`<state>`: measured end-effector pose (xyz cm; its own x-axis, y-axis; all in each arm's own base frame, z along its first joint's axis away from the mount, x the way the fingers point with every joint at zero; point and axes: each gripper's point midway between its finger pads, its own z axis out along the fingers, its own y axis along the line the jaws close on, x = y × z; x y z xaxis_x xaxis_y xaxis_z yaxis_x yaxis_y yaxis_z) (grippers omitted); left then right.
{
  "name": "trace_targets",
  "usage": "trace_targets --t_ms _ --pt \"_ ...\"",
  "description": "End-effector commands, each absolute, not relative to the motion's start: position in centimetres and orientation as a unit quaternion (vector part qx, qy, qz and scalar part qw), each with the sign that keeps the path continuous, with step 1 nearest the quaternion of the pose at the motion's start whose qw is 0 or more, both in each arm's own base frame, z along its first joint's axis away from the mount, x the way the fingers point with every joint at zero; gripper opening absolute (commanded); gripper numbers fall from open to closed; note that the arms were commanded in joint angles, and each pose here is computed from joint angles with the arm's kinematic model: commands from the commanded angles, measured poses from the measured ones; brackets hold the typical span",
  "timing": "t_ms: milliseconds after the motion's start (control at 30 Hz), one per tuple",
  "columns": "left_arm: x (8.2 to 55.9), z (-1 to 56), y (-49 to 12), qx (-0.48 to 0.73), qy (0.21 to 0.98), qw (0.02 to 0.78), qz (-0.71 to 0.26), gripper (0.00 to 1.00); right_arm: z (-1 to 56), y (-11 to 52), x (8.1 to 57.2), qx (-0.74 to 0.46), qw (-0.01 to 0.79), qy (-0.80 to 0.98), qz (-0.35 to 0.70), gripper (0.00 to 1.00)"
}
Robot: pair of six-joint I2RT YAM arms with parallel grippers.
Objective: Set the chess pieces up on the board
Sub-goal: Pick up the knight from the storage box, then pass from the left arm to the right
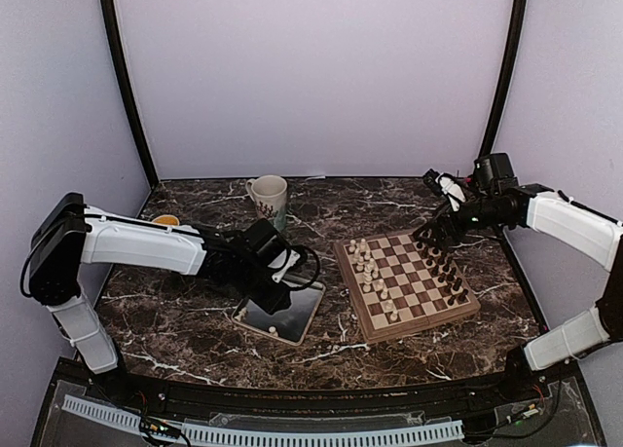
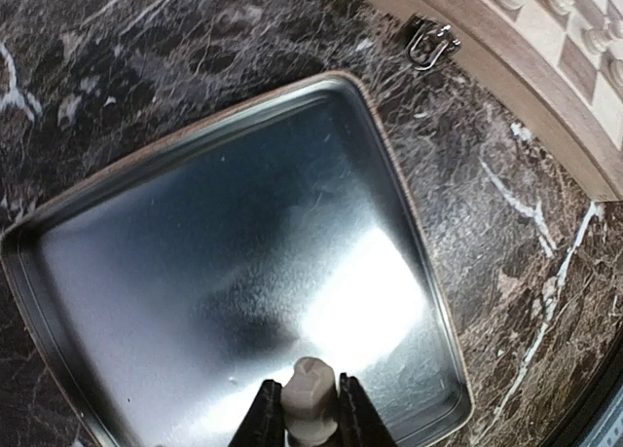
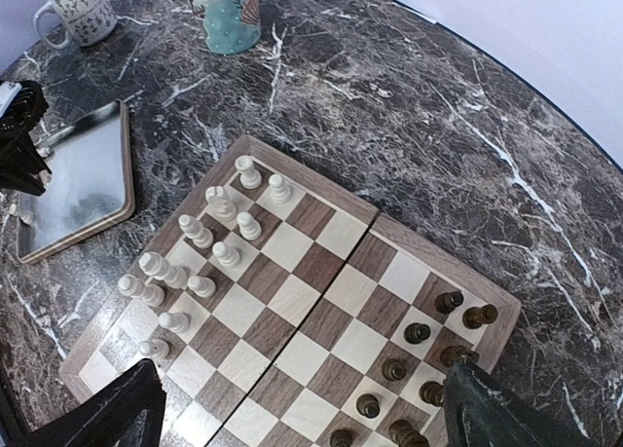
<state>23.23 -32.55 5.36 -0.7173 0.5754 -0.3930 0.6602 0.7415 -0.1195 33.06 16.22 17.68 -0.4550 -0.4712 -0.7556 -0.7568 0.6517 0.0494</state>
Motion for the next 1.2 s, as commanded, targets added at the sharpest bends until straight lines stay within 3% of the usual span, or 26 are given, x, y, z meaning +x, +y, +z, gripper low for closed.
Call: trace_targets --t_ms 0,200,333,600,900,1167 --pt "23.6 8.7 -35.5 0.386 0.854 0.272 -0.217 0.13 19.8 17.9 31.9 -0.378 0.381 0.804 0.255 1.0" --pt "23.4 11.4 -37.7 0.405 0.778 0.373 -0.302 0.13 19.3 20.0 30.2 -0.4 0.332 0.795 0.314 1.0" --pt "23.4 12.4 -39.0 0.411 0.749 0.397 -0.335 0.13 19.0 22.0 29.2 -0.424 0.281 0.796 0.329 0.91" --pt "23.5 13.0 -39.9 0.406 0.735 0.418 -0.346 0.14 17.3 28.4 27.0 -0.443 0.14 0.791 0.398 0.67" --pt "23.2 13.2 -40.4 0.424 0.735 0.424 -0.316 0.16 16.0 34.4 24.7 -0.473 0.053 0.768 0.429 0.57" --pt "22.5 13.5 -41.1 0.435 0.732 0.415 -0.321 0.17 15.8 37.3 22.9 -0.5 0.03 0.744 0.441 0.48"
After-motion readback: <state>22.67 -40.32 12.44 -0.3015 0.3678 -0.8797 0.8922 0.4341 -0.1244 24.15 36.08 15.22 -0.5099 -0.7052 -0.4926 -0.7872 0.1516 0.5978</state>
